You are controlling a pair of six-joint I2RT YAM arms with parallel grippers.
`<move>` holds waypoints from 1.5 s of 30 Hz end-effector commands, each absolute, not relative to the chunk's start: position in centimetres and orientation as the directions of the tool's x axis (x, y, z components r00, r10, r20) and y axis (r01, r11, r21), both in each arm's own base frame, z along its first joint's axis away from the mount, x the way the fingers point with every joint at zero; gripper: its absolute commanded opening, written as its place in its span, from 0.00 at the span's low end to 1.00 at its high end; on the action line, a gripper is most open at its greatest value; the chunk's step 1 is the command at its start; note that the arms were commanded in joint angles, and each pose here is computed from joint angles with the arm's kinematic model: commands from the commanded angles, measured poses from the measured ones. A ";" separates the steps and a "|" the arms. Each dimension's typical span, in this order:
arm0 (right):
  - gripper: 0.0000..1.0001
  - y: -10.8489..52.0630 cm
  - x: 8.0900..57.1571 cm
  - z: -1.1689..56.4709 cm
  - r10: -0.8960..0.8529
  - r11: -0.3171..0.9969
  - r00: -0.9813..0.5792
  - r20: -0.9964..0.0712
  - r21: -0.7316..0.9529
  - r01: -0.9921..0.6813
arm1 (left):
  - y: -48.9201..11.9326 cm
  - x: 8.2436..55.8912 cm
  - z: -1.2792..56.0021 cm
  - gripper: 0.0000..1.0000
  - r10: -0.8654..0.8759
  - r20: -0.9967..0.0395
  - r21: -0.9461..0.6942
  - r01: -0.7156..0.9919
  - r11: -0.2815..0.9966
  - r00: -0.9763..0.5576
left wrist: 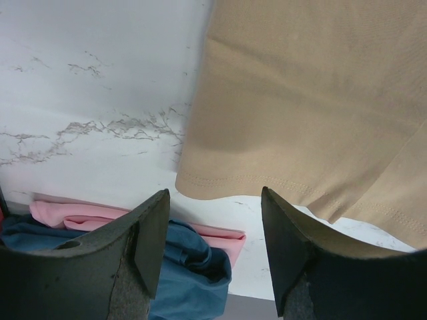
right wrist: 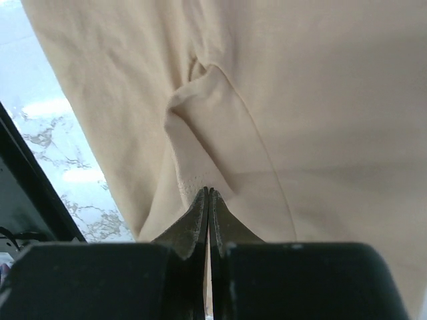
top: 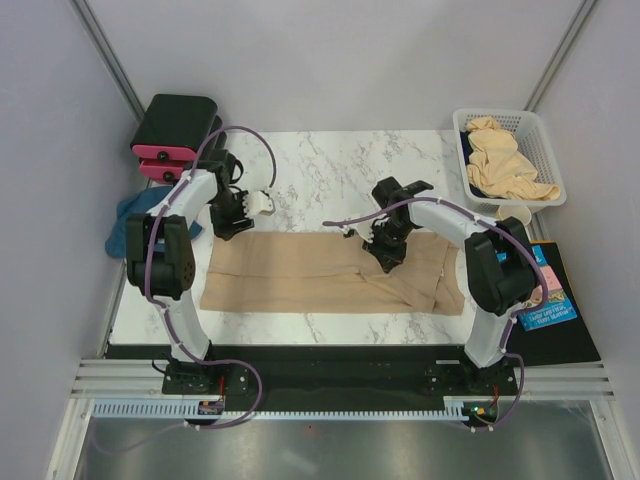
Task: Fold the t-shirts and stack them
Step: Fold the other side of the tshirt into a rectangle
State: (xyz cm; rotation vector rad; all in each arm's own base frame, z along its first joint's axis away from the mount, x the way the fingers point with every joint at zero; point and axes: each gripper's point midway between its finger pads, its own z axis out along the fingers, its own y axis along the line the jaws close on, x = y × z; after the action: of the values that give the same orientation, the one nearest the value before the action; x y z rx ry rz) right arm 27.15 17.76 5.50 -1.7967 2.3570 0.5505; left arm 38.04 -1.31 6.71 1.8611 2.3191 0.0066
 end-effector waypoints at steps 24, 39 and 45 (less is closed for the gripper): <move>0.00 19.2 31.7 7.6 -0.911 0.288 -0.232 -0.342 -0.122 -0.950 | -4.7 38.7 6.3 0.64 0.979 -0.158 0.112 0.983 0.147 -0.129; 0.00 17.1 30.9 3.8 -0.905 0.286 -0.263 -0.333 -0.022 -0.958 | -4.2 37.9 6.4 0.63 0.978 -0.141 0.115 0.978 0.172 -0.155; 0.00 17.6 29.6 4.3 -0.895 0.283 -0.275 -0.352 0.030 -0.959 | -4.3 38.1 6.4 0.63 0.979 -0.141 0.117 0.979 0.168 -0.151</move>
State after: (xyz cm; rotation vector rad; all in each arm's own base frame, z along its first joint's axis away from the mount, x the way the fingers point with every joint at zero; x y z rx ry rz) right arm 30.65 16.57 3.67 -1.6989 2.3092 0.2530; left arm 37.67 -4.06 4.81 1.9639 2.2691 -0.0389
